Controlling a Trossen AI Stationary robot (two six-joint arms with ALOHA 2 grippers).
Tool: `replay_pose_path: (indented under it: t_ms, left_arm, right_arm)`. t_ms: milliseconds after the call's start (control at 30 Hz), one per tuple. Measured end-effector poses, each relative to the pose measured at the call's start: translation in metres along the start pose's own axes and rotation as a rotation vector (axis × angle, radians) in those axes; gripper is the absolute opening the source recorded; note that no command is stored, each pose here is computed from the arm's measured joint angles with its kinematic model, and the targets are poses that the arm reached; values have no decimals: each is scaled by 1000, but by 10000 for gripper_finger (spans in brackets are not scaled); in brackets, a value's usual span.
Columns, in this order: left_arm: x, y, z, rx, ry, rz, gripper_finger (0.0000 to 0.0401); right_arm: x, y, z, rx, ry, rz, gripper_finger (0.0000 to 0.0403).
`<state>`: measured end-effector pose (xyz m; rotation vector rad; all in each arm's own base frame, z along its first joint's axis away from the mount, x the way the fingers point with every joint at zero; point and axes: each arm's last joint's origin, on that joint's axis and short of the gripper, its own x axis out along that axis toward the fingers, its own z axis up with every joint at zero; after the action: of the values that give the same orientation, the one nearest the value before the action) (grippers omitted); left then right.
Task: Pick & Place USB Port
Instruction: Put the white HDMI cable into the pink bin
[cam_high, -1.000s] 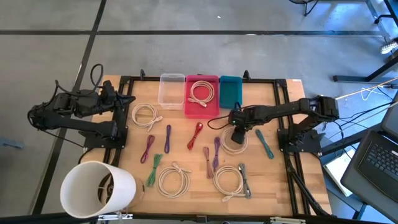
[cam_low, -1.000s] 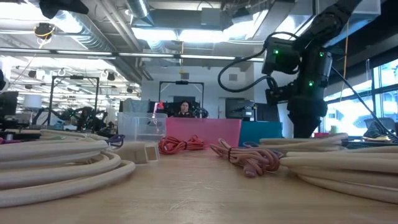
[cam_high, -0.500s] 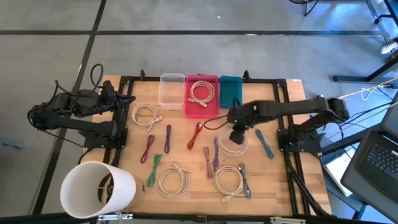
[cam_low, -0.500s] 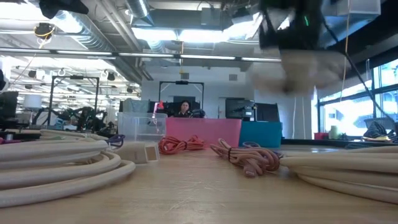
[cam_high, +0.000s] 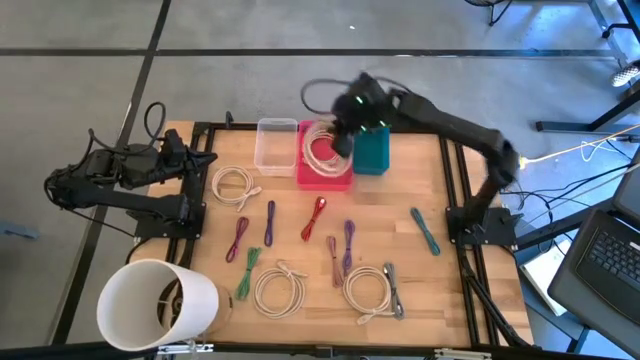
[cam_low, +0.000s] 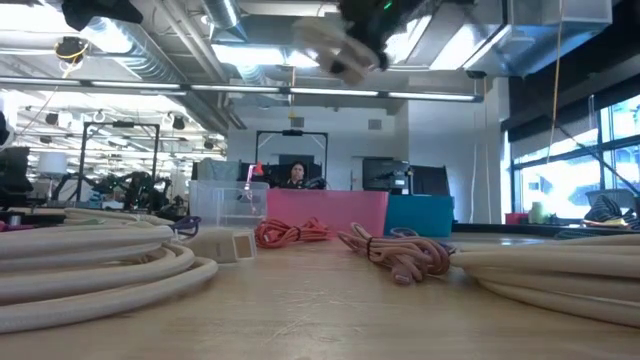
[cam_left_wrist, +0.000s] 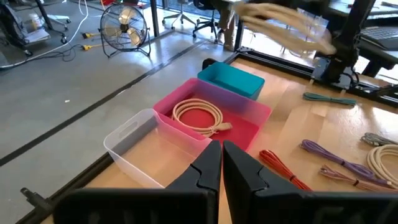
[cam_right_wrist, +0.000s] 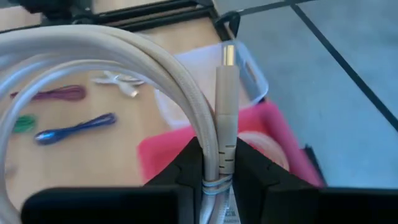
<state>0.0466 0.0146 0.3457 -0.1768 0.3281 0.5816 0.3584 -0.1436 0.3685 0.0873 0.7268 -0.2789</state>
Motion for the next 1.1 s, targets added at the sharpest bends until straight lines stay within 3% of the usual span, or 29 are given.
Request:
replay_pose_path:
  t_ms: [167,267,400,567,900,1100]
  left_arm:
    - [0,0,0,-25,0,1,8]
    - [0,0,0,-26,0,2,8]
    - [0,0,0,-25,-5,16,8]
    - [0,1,0,-1,-9,28,8]
    - [0,1,0,10,-14,47,8]
    - [0,1,0,12,-12,48,8]
  right_arm:
    - [39,-43,23,-47,121,-21,58]
    - [70,-70,11,10,280,13,58]
    - [111,-93,-23,90,434,87,58]
    - [151,-101,-56,87,524,114,58]
    - [196,-103,-70,31,459,64,58]
    - [214,-107,-84,15,497,13,58]
